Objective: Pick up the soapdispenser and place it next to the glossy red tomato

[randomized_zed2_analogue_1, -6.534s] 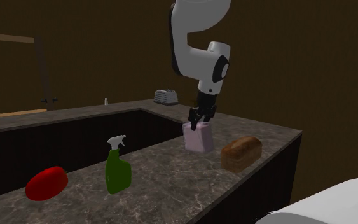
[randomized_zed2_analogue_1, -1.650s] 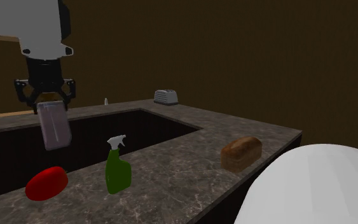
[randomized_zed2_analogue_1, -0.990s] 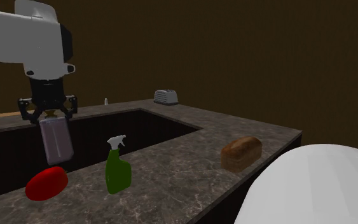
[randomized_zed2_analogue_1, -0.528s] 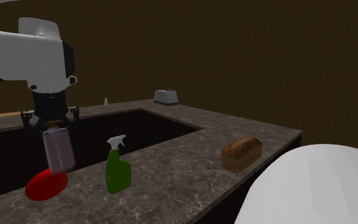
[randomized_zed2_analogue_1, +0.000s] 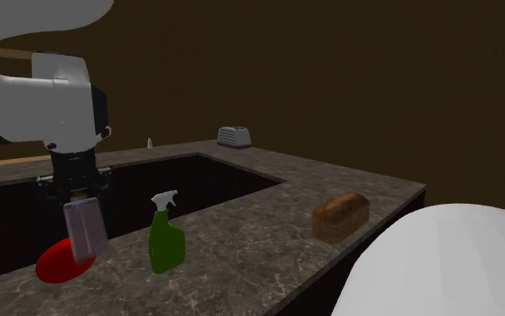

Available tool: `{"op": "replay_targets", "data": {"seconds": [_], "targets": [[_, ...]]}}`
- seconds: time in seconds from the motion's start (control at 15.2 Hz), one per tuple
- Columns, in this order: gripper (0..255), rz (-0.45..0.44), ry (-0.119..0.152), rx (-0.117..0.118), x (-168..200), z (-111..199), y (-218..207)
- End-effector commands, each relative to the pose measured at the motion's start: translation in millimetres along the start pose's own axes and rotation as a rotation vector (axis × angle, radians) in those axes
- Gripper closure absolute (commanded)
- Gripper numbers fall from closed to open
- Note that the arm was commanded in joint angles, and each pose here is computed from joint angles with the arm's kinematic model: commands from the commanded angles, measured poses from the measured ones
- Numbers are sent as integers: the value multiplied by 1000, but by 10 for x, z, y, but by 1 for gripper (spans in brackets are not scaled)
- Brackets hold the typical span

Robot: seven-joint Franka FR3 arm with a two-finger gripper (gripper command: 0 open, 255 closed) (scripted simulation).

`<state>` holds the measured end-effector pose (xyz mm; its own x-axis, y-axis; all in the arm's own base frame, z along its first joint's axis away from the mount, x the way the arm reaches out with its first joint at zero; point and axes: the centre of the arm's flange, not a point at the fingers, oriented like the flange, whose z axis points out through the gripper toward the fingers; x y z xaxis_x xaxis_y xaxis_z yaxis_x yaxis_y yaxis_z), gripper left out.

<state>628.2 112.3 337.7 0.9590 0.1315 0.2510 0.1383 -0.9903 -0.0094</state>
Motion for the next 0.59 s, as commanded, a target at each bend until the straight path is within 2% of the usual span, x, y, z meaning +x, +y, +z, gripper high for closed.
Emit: {"op": "replay_targets", "data": {"seconds": [0.0,0.53], "targets": [[255,0,1,0,-30,98,2],[255,0,1,0,-136,507,6]]}}
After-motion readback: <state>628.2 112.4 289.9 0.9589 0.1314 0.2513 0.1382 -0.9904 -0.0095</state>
